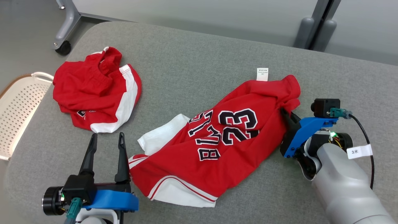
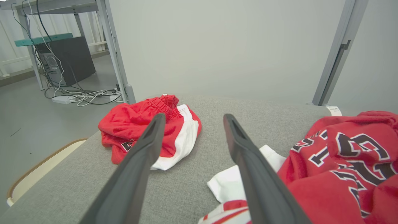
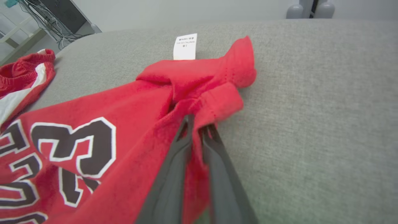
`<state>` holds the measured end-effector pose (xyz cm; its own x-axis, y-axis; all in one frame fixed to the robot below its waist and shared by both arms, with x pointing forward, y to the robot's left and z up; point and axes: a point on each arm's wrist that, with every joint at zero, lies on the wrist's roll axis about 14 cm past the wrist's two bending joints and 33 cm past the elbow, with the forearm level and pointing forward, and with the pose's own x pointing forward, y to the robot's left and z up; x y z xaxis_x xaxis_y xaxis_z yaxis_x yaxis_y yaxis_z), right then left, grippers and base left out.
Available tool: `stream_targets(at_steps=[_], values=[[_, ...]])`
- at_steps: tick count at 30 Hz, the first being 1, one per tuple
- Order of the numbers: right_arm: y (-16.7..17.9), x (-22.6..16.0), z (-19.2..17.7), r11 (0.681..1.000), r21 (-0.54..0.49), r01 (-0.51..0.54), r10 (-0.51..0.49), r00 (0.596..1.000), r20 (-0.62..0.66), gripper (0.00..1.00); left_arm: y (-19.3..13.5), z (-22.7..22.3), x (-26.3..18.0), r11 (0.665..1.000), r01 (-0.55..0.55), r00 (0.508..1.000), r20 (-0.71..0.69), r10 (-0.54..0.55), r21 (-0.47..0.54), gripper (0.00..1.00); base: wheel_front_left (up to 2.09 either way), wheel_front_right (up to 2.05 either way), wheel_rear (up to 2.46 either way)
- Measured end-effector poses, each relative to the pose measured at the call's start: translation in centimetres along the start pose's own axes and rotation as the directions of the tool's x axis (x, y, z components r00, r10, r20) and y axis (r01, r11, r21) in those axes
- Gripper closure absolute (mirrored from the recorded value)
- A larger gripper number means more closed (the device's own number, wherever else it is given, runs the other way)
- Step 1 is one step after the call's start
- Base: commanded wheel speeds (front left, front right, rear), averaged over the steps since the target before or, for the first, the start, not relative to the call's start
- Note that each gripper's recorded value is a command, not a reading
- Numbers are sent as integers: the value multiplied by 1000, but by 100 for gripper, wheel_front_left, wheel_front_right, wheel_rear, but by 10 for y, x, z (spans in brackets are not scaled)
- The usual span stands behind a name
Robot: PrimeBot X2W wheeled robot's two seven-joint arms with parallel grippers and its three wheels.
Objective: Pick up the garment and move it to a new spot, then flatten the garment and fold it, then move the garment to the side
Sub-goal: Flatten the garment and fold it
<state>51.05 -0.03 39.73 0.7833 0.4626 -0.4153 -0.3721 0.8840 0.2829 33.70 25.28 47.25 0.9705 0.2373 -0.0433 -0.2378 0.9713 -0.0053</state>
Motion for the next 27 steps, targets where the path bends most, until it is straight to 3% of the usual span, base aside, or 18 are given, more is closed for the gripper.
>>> stream_targets(at_steps=[6, 9, 12, 19, 27], values=[[-6, -19, 19, 997, 77, 8, -16, 993, 113, 100, -8, 3, 0, 1000, 25, 1000, 12, -25, -11, 0, 0, 0, 0], [-17, -39, 16, 998, 52, 18, -26, 989, 148, 100, -11, 1, -2, 999, 37, 999, 11, -37, -14, 0, 0, 0, 0], [-36, -65, 2, 998, 39, 47, -52, 987, 153, 100, -19, 2, -1, 998, 67, 998, 15, -67, -18, 0, 0, 0, 0], [-71, -131, -33, 985, 121, 120, -139, 977, 161, 100, -42, 5, 4, 989, 142, 990, 30, -141, -27, 0, 0, 0, 0], [-73, -206, -82, 959, 224, 175, -198, 976, 85, 100, -64, 7, 8, 978, 204, 978, 38, -203, -32, 0, 0, 0, 0]])
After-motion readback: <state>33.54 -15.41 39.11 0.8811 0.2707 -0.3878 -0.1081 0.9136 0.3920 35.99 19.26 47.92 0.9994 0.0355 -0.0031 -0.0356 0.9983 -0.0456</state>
